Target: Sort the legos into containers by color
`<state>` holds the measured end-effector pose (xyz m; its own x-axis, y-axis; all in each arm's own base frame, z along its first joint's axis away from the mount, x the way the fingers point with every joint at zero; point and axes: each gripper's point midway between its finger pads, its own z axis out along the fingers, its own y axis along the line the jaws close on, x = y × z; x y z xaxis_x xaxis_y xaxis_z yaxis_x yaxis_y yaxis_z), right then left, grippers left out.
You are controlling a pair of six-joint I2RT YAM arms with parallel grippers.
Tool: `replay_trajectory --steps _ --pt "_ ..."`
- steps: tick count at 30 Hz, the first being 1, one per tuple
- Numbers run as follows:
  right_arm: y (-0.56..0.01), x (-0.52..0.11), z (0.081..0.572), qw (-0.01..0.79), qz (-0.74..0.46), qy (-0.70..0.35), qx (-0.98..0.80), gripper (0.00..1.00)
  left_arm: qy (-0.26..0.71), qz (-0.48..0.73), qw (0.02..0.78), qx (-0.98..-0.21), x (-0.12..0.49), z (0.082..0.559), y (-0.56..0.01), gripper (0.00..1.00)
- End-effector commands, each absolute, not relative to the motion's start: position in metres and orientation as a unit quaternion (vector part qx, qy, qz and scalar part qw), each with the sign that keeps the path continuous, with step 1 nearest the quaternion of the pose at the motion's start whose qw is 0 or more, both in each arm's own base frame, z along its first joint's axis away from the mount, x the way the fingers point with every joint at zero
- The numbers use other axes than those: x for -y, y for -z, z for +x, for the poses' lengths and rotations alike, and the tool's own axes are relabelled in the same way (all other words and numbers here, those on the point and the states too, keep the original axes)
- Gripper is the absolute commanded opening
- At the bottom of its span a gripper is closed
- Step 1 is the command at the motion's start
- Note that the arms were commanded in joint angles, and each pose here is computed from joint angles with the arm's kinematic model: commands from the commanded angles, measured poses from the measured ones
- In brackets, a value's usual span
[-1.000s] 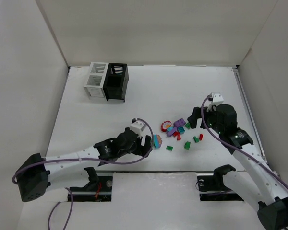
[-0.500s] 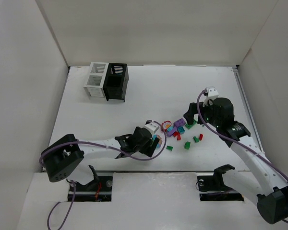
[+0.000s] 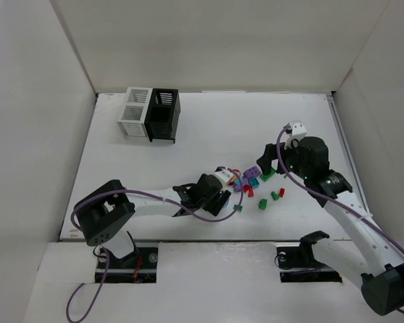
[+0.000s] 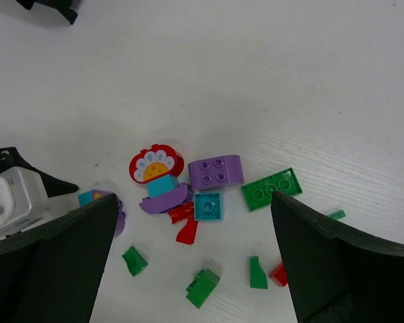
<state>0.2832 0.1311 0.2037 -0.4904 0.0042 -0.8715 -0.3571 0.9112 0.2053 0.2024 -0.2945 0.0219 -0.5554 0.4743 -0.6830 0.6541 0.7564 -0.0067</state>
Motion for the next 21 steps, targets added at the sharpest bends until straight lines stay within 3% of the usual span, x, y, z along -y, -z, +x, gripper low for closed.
replay_trajectory --steps 1,8,14,16,17,21 --pt "-0.239 -0.135 0.287 0.536 -0.113 -0.189 -0.815 1.0 0.155 0.339 0.369 -0.851 0.311 0.207 -0.044 0.66" --pt "-0.245 -0.13 0.285 0.545 -0.108 -0.184 -0.811 1.0 0.15 0.352 0.359 -0.851 0.314 0.207 -0.038 0.47" --pt "-0.241 -0.128 0.281 0.544 -0.097 -0.185 -0.813 1.0 0.152 0.366 0.351 -0.849 0.318 0.206 -0.035 0.47" --pt "-0.244 -0.128 0.28 0.548 -0.097 -0.186 -0.81 1.0 0.156 0.371 0.353 -0.845 0.319 0.205 -0.038 0.52" --pt "-0.244 -0.128 0.28 0.548 -0.097 -0.186 -0.81 1.0 0.155 0.374 0.353 -0.843 0.319 0.206 -0.038 0.62" --pt "-0.244 -0.128 0.28 0.548 -0.097 -0.186 -0.81 1.0 0.148 0.373 0.364 -0.841 0.317 0.209 -0.043 0.61"
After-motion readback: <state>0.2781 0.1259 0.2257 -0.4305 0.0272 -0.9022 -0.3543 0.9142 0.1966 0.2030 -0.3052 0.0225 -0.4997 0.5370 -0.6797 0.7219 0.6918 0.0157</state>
